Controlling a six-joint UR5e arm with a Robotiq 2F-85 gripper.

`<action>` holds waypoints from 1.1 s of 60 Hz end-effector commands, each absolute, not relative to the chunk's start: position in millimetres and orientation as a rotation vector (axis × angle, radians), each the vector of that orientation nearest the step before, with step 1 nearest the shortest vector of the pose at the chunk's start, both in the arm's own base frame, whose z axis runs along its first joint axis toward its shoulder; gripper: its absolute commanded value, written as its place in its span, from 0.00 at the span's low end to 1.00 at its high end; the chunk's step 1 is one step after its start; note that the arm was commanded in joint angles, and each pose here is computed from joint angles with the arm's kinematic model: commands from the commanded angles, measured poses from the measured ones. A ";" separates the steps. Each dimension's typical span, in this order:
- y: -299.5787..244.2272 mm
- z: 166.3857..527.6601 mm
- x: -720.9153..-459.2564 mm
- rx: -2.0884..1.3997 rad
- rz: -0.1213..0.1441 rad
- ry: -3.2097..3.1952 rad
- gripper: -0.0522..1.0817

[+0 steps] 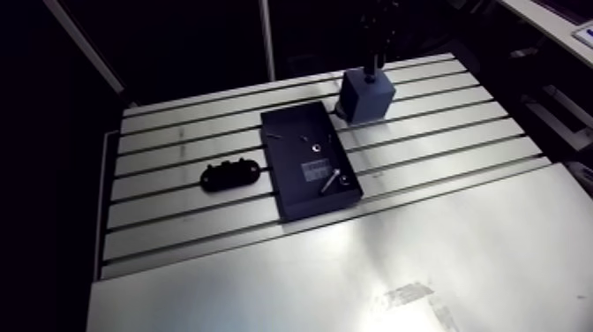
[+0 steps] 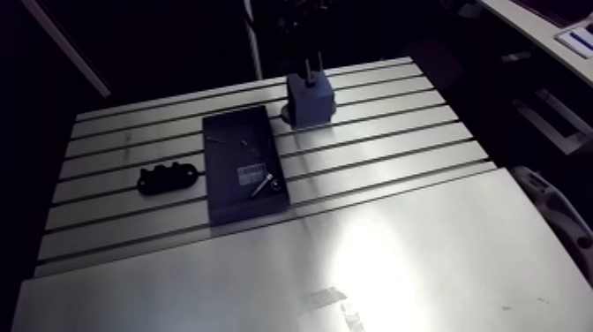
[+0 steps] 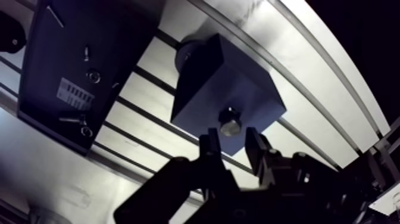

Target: Pick up the M10 bolt and insert it into the hex recess until seated.

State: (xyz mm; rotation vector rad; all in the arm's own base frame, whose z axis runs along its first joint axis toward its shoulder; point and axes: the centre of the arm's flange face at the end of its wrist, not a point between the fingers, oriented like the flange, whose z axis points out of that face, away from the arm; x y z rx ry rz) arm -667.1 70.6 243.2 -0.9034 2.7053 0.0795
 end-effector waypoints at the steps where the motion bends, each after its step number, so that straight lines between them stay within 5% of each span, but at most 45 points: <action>1: 71.2 244.3 -670.9 -0.899 0.123 2.760 0.15; 17: 73.6 251.2 -672.5 -0.893 0.134 2.792 0.08; 25: 74.1 262.7 -669.6 -0.846 0.099 2.837 0.07; 27: 75.5 268.4 -667.8 -0.819 0.078 2.858 0.07; 29: 79.6 278.7 -663.7 -0.722 0.030 2.904 0.08; 36: 91.7 291.7 -655.5 -0.494 0.019 2.941 0.12; 53: 88.7 315.1 -631.8 -0.067 0.009 2.965 0.64; 58: 86.7 315.6 -632.2 -0.058 -0.001 2.976 0.88; 66: 83.7 308.6 -634.2 -0.050 0.019 3.001 0.97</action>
